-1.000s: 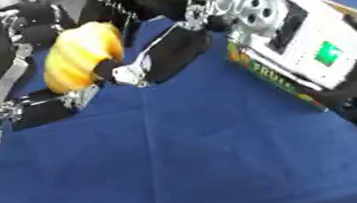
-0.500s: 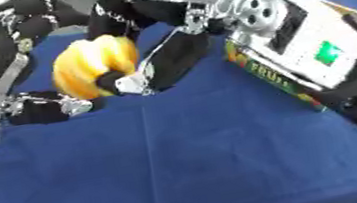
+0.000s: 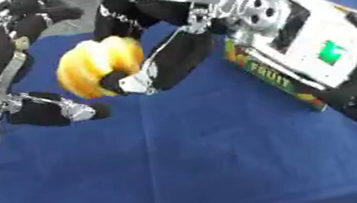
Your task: Pick up the objects with one hand, pass them to the other hand, and then place them into the box on the other side of the table.
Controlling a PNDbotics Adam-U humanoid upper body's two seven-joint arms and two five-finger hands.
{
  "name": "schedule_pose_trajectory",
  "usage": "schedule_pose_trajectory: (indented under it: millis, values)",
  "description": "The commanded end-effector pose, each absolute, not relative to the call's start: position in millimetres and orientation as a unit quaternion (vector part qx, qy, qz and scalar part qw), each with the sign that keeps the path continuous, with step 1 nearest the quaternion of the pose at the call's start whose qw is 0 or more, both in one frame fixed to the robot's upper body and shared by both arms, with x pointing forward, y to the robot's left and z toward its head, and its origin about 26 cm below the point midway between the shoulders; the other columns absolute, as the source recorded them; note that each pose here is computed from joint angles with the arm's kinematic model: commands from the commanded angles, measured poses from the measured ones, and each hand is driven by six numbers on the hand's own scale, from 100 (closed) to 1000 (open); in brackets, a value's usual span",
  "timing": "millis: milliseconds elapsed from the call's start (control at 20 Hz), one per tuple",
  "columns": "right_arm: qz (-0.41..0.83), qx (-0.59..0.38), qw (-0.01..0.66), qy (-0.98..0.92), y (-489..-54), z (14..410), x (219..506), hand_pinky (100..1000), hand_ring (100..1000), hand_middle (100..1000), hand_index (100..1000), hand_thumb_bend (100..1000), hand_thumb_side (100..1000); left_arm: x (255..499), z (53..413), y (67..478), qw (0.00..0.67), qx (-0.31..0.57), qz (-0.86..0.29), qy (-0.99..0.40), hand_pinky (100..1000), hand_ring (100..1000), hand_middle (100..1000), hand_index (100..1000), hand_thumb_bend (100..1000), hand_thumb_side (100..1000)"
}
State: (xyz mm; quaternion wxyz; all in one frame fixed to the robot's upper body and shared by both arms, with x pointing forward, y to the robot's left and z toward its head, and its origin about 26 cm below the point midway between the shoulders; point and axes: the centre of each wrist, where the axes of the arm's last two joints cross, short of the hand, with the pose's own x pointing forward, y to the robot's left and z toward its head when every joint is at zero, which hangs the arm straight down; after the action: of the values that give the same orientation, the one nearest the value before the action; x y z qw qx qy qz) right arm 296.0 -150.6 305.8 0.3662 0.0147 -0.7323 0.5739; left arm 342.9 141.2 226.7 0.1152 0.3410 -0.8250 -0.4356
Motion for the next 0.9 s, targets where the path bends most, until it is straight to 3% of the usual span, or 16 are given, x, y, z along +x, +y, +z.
schedule_pose_trajectory:
  millis: [50, 300, 550, 700, 900]
  values:
    - [0.567, -0.001, 0.359, -0.741, -157.8, 315.4, 293.0, 621, 620, 454, 496, 290, 100, 344.4, 233.5, 149.8, 0.118, 0.352, -0.429, -0.823, 789, 720, 675, 805, 1000, 362]
    - [0.559, -0.009, 0.365, -0.745, -164.7, 315.4, 294.3, 621, 620, 454, 496, 292, 100, 347.6, 225.7, 164.6, 0.148, 0.358, -0.439, -0.811, 792, 719, 670, 806, 1000, 385]
    - [0.539, -0.027, 0.368, -0.757, -177.4, 319.2, 295.9, 622, 621, 454, 496, 293, 100, 352.2, 208.7, 196.6, 0.219, 0.373, -0.44, -0.787, 793, 712, 659, 800, 965, 423]
    - [0.518, -0.049, 0.372, -0.769, -192.3, 321.7, 297.3, 622, 624, 454, 500, 288, 100, 349.4, 203.1, 218.7, 0.254, 0.393, -0.406, -0.785, 772, 679, 621, 767, 823, 450]
    - [0.477, -0.094, 0.394, -0.78, -224.0, 320.6, 298.6, 622, 627, 458, 504, 277, 100, 338.8, 196.3, 250.6, 0.292, 0.42, -0.325, -0.795, 754, 650, 592, 743, 725, 441]
